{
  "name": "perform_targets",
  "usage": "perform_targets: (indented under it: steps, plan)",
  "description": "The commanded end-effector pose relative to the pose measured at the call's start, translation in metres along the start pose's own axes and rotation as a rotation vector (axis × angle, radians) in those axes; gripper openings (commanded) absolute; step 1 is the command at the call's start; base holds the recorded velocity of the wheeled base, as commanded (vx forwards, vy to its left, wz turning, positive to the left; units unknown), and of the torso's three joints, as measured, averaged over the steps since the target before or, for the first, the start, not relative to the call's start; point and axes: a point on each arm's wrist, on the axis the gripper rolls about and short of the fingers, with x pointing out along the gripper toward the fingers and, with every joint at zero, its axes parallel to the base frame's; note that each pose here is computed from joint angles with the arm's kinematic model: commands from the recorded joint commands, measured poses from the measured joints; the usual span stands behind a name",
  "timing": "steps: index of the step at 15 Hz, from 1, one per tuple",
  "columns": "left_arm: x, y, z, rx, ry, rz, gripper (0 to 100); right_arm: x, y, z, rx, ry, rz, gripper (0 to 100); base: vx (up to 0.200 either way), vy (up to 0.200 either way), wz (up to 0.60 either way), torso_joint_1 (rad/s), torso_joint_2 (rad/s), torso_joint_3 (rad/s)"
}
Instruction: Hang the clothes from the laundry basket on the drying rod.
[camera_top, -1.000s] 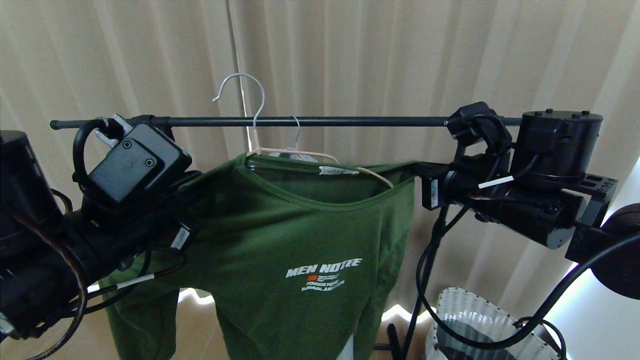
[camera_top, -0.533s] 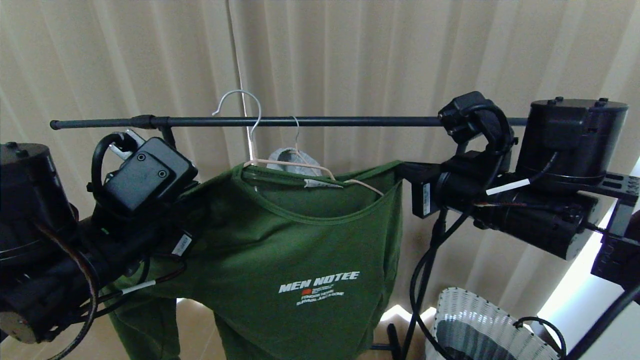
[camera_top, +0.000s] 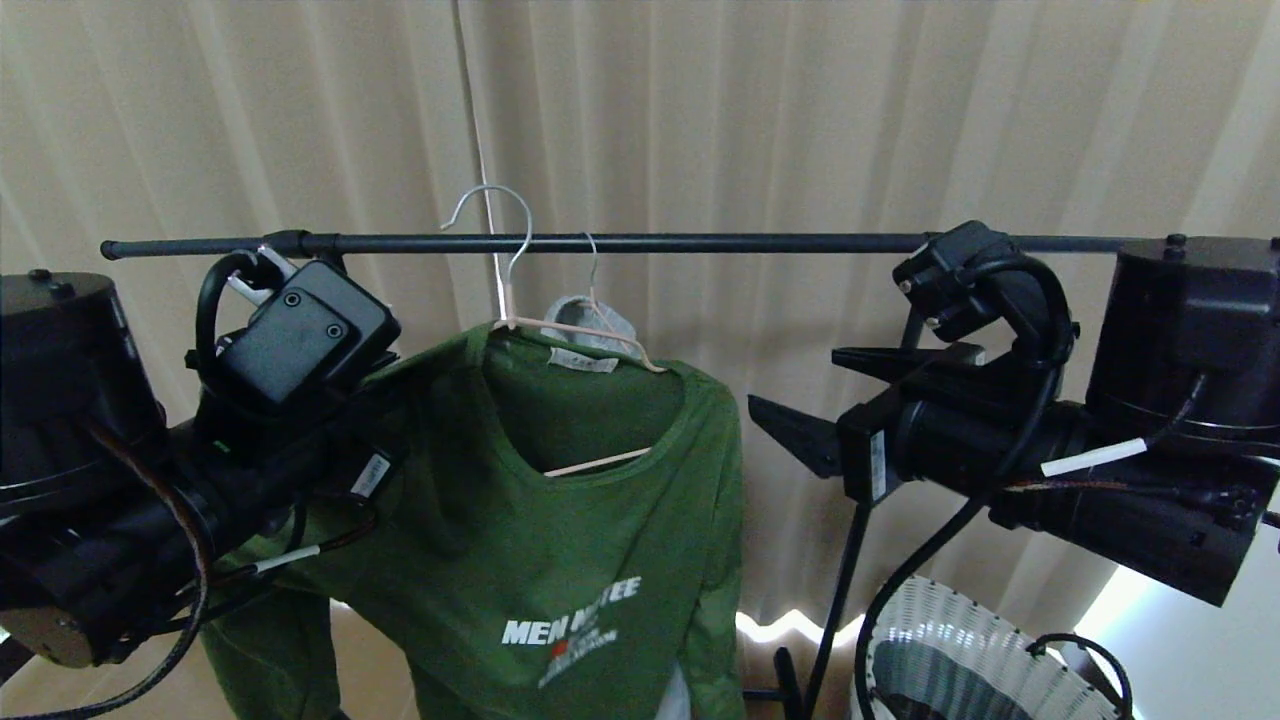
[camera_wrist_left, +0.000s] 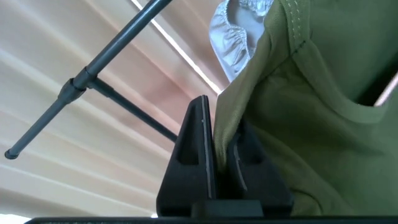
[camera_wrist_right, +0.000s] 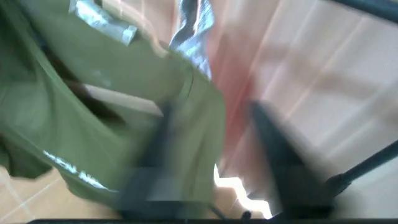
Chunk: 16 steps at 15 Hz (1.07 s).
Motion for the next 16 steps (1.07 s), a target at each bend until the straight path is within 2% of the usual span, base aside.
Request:
perform_targets:
  steps: [1, 3, 6, 7, 8, 10, 13, 16]
  plan:
    - [0.0, 0.0, 0.001, -0.003, -0.007, 0.0, 0, -0.012, -0.001, -0.01, -0.007, 0.02, 0.005, 100, 0.0, 0.0, 0.0, 0.0, 0.0, 0.0]
    - [0.0, -0.002, 0.003, -0.003, -0.015, -0.013, 0, -0.02, -0.002, -0.012, -0.024, 0.015, 0.04, 100, 0.0, 0.0, 0.0, 0.0, 0.0, 0.0]
    - [0.001, -0.009, 0.01, -0.011, -0.08, -0.033, 0, -0.023, -0.002, -0.005, -0.101, -0.022, 0.098, 100, 0.0, 0.0, 0.0, 0.0, 0.0, 0.0]
    - [0.001, -0.009, 0.01, -0.011, -0.08, -0.033, 0, -0.023, -0.002, -0.005, -0.101, -0.022, 0.098, 100, 0.0, 0.0, 0.0, 0.0, 0.0, 0.0]
    - [0.003, -0.015, 0.013, -0.015, -0.13, -0.068, 0, -0.02, -0.001, -0.003, -0.178, -0.032, 0.108, 100, 0.0, 0.0, 0.0, 0.0, 0.0, 0.0]
    - [0.006, -0.019, 0.013, -0.013, -0.178, -0.131, 0, -0.015, 0.0, 0.003, -0.239, -0.049, 0.105, 100, 0.0, 0.0, 0.0, 0.0, 0.0, 0.0]
    - [0.002, -0.023, 0.016, -0.007, -0.224, -0.185, 0, -0.008, 0.0, 0.02, -0.243, -0.096, 0.087, 100, 0.0, 0.0, 0.0, 0.0, 0.0, 0.0]
    - [0.0, -0.027, 0.02, -0.009, -0.246, -0.202, 0, 0.003, -0.001, 0.02, -0.243, -0.081, 0.073, 100, 0.0, 0.0, 0.0, 0.0, 0.0, 0.0]
